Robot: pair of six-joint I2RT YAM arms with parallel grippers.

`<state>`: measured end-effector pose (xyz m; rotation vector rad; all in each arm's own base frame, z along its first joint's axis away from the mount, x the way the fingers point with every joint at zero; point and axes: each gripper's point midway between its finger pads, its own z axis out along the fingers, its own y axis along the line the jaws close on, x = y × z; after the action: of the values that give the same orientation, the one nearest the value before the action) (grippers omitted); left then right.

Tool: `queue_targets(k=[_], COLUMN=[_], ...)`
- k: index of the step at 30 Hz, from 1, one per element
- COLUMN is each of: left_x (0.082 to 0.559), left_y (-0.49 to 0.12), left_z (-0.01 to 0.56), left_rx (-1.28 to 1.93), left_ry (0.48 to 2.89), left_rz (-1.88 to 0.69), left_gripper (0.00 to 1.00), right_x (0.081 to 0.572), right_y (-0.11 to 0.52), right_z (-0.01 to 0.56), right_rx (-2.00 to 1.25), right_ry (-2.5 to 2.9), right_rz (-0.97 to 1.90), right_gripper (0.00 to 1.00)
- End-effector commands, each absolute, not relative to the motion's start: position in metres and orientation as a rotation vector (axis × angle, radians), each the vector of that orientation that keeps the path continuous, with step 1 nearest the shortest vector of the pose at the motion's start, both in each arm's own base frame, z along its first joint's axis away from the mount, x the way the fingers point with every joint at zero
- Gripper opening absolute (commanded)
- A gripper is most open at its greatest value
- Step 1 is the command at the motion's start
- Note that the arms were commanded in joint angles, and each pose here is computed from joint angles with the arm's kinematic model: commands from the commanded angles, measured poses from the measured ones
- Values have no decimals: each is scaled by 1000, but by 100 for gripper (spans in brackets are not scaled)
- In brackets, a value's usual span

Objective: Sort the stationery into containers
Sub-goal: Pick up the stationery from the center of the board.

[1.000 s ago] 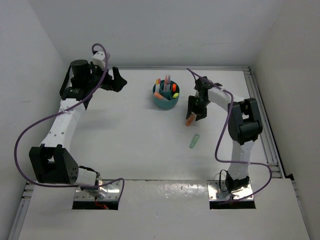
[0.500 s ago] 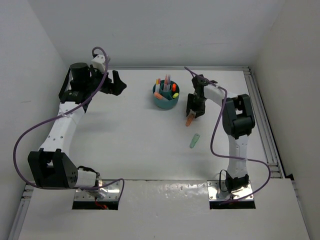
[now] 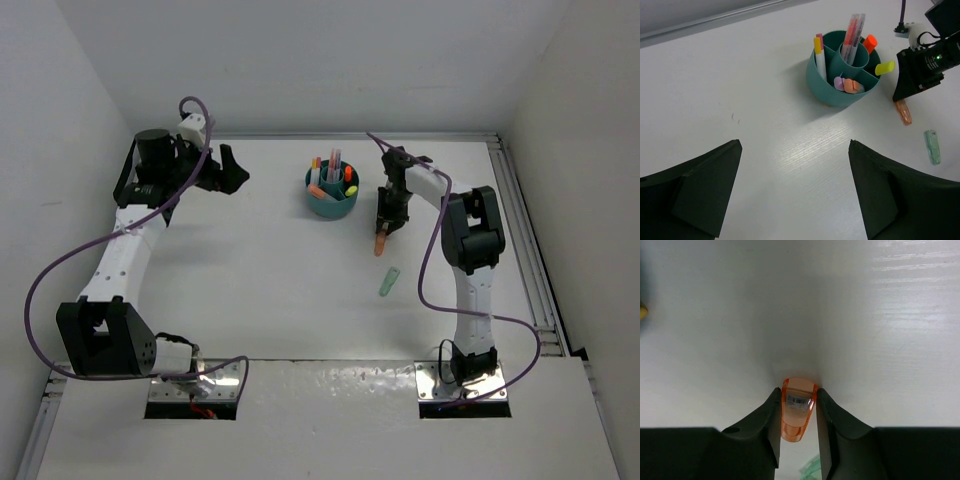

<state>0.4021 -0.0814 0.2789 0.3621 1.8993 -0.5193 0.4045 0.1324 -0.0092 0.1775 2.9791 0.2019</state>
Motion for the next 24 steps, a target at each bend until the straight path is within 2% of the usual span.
queue_targets(k=[1, 7, 16, 24], left_x=[400, 400, 401, 409], left_y=[-77, -77, -75, -72], left_z=[293, 295, 306, 311], left_rx=[384, 393, 416, 438], left_ry=[1845, 1830, 1782, 1766], left_rz=[-515, -520, -528, -525], left_gripper=[95, 95, 96, 97], right_x=[407, 429, 515, 581], right_y=[134, 139, 141, 123], right_z=[-1, 19, 110, 214], right_rx=[153, 141, 167, 56], right_ry=[2972, 2891, 2522, 2076], right_rz=[194, 228, 432, 375], right_gripper=[20, 0, 0, 0])
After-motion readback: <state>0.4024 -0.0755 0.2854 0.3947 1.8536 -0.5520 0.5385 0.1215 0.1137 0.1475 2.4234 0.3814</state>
